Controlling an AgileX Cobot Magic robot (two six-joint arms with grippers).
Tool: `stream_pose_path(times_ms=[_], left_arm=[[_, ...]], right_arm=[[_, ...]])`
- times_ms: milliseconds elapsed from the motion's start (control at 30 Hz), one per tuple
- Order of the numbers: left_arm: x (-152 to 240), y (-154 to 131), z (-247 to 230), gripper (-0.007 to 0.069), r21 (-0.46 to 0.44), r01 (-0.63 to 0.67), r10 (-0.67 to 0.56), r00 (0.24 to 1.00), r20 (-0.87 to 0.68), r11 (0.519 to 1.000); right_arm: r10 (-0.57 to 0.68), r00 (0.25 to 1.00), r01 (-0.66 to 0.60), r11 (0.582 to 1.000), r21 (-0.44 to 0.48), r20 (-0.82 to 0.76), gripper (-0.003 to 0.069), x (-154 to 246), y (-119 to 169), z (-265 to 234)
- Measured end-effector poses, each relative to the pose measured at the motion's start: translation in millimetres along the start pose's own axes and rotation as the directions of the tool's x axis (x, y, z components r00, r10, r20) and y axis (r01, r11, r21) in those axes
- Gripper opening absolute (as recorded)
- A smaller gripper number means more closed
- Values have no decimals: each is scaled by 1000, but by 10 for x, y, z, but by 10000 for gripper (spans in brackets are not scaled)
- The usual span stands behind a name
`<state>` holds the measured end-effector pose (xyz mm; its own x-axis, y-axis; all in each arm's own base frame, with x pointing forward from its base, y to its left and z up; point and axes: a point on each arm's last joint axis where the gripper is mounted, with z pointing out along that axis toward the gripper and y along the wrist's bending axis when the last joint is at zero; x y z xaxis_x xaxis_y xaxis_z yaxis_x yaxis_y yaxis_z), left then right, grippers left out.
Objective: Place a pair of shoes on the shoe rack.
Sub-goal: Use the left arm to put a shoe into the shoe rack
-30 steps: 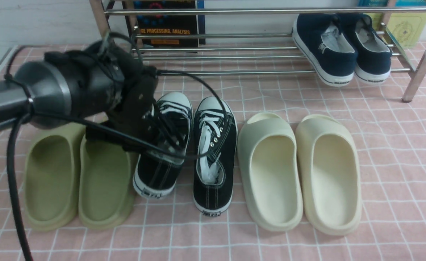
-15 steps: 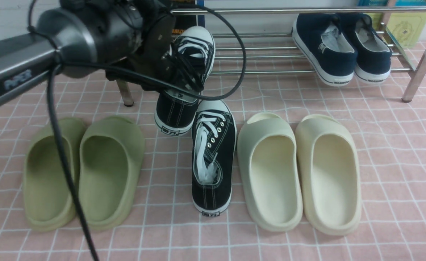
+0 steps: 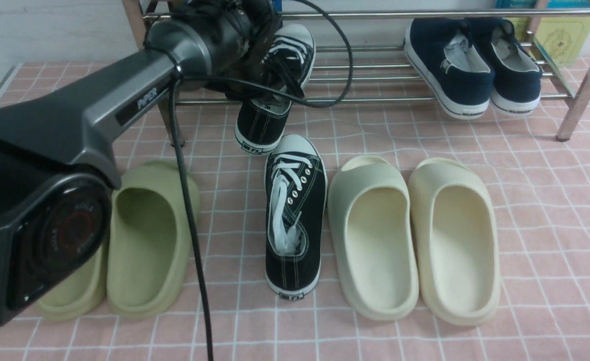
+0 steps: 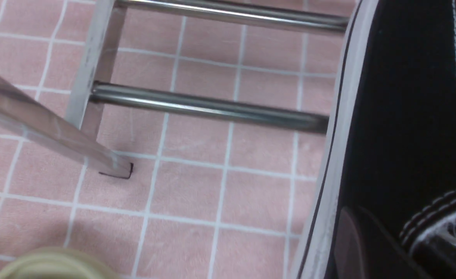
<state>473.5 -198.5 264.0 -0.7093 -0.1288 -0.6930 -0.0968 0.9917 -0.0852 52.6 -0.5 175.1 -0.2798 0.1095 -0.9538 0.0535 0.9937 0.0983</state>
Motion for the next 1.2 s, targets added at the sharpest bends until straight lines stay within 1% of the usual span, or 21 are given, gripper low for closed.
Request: stream_pose_path(times_ms=[167, 333, 400, 667, 800, 933, 1167, 1200], left_arm=[[-82, 148, 119, 13, 12, 75, -74, 997, -6, 997], [-135, 210, 171, 18, 33, 113, -114, 993, 21, 993], [-135, 214, 178, 19, 34, 134, -134, 991, 21, 990], [-147, 212, 177, 20, 40, 152, -153, 988, 30, 988], [-173, 243, 176, 21, 12, 189, -189, 980, 65, 982], [-203, 261, 175, 22, 4, 213, -213, 972, 99, 977], [-235, 225, 215, 41, 54, 222, -227, 964, 140, 974], [-215, 217, 257, 63, 58, 218, -224, 965, 139, 974]], right_arm=[[0, 1000, 0, 1000, 0, 0, 237, 0, 0, 0], [0, 1000, 0, 1000, 0, 0, 237, 0, 0, 0], [0, 1000, 0, 1000, 0, 0, 237, 0, 0, 0], [0, 1000, 0, 1000, 0, 0, 237, 0, 0, 0], [0, 1000, 0, 1000, 0, 0, 237, 0, 0, 0], [0, 1000, 0, 1000, 0, 0, 237, 0, 0, 0], [0, 1000, 0, 1000, 0, 0, 237, 0, 0, 0], [0, 1000, 0, 1000, 0, 0, 237, 0, 0, 0]])
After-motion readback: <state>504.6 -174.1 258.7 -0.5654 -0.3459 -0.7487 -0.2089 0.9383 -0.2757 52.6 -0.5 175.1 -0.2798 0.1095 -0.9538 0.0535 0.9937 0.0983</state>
